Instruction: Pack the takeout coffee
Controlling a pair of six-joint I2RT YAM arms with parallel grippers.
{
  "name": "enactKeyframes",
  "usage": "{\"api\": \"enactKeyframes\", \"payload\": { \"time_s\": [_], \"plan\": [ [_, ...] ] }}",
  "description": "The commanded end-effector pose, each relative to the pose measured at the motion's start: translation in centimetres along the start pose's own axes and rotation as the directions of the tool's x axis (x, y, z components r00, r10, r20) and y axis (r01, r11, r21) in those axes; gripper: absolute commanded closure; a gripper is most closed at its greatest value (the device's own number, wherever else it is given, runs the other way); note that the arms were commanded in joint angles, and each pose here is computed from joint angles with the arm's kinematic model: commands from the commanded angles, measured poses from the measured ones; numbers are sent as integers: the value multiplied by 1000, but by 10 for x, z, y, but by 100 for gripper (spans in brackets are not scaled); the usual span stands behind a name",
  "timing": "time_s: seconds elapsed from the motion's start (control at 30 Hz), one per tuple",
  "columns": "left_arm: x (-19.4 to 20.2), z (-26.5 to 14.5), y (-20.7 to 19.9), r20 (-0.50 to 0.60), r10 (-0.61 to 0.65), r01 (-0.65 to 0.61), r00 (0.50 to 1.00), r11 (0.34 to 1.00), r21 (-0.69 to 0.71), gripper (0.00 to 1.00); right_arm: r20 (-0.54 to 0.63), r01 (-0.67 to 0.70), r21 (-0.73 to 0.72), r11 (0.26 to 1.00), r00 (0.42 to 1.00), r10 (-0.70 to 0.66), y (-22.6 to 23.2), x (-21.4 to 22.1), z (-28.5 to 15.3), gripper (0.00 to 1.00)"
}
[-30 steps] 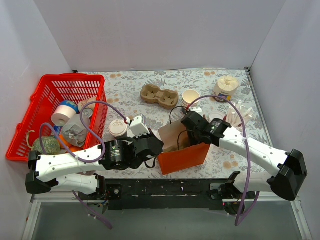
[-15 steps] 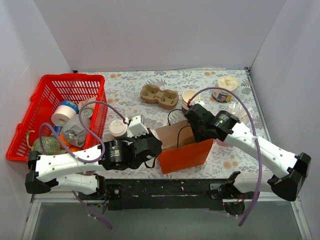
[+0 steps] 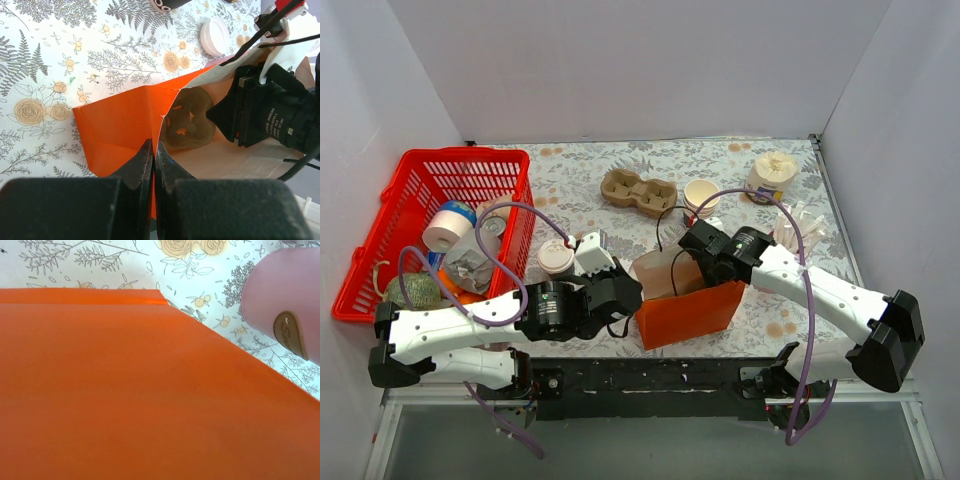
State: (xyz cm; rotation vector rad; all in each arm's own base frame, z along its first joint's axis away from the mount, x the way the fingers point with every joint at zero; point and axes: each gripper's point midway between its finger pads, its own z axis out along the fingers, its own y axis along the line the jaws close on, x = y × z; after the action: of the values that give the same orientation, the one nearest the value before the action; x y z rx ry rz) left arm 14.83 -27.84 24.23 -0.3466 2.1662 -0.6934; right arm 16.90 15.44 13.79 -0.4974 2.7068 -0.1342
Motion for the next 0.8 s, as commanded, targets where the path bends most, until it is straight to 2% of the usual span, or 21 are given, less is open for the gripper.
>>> {"api": "enactKeyframes", "payload": {
  "time_s": [0.0,0.17,0.23,0.33,0.37,0.5,0.57,0.63,0.7,0.77],
  "plan": [
    [-24,-9,3,82,-137,138,987,990,-5,100,-71,28,-32,999,997,-31,4,21,12,78],
    [-23,-7,1,81,-129,130,988,992,-6,100,-65,44,-40,998,997,-47,6,20,15,80],
    [-22,-7,1,78,-122,123,989,992,-6,100,-12,33,-36,999,999,-33,5,6,7,80],
    [-18,-7,-2,61,-119,119,991,993,5,100,126,2,-70,998,992,7,5,-28,-21,72],
    [-18,-7,-5,55,-126,126,990,992,14,100,185,0,-97,995,983,18,5,-39,-34,67],
    [-14,-5,-6,44,-120,119,992,993,20,100,384,8,-207,978,920,74,8,-81,-86,54],
    [-14,-5,-5,43,-127,126,991,992,14,100,475,1,-257,966,871,125,5,-97,-116,45],
    [-14,-6,-5,41,-135,135,990,991,13,100,525,-3,-287,958,836,160,2,-105,-134,41],
    [-12,-5,-5,36,-147,147,988,989,9,100,567,-8,-321,947,799,199,-3,-108,-151,33],
    [-11,-4,-4,34,-149,149,988,989,2,100,590,-11,-354,935,773,232,-7,-106,-165,30]
  ]
}}
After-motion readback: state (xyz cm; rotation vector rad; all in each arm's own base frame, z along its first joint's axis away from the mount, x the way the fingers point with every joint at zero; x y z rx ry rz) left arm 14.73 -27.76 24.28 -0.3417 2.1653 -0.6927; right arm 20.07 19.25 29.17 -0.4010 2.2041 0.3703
